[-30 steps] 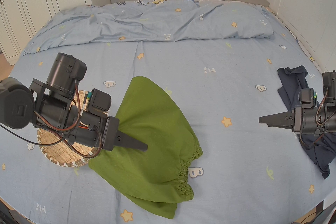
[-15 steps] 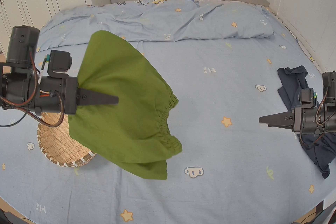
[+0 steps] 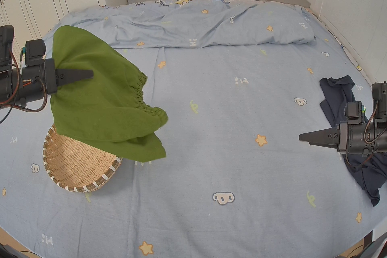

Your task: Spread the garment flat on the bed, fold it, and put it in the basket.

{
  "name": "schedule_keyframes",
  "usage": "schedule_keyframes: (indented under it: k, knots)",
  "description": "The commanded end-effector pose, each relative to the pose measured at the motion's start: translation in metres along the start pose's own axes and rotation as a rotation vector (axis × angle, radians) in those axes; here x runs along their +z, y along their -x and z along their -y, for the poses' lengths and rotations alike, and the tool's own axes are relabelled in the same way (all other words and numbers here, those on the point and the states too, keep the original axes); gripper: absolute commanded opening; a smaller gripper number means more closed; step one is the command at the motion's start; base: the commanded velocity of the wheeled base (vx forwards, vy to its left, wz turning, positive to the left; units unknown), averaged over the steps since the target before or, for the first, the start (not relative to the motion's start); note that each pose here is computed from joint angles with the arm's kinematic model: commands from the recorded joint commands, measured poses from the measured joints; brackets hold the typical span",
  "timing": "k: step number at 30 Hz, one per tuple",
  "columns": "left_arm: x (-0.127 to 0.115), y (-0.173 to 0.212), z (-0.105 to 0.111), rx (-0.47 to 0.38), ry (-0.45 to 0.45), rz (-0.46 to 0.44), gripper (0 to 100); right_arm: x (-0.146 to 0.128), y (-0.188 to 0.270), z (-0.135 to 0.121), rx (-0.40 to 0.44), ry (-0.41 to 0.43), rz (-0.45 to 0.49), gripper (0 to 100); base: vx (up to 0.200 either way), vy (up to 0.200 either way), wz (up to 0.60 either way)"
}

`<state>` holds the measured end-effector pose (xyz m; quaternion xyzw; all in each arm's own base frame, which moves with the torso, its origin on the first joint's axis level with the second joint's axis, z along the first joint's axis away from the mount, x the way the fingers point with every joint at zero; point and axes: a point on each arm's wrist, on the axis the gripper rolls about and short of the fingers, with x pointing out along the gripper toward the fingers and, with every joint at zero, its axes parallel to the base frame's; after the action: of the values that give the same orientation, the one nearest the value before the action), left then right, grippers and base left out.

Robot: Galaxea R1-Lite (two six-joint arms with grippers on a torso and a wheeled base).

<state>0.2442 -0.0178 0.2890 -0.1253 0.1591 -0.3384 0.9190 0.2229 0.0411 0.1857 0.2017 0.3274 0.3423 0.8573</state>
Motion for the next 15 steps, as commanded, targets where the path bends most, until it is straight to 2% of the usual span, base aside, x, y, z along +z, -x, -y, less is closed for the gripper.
schedule_keyframes:
  k: [1, 9, 15]
  knots:
    - [0.007, 0.012, -0.013, 0.05, 0.011, 0.036, 0, 0.0, -0.001, 0.0, 0.0, -0.001, -0.002, 100, 0.0, 0.0, 0.0]
    - [0.005, 0.027, -0.038, 0.139, 0.073, 0.055, 0, 0.0, 0.0, 0.0, 0.002, 0.002, 0.0, 100, 0.0, 0.0, 0.0]
    - [-0.013, 0.035, -0.058, 0.195, 0.155, 0.023, 0, 0.0, 0.0, -0.001, 0.004, 0.002, -0.001, 100, 0.0, 0.0, 0.0]
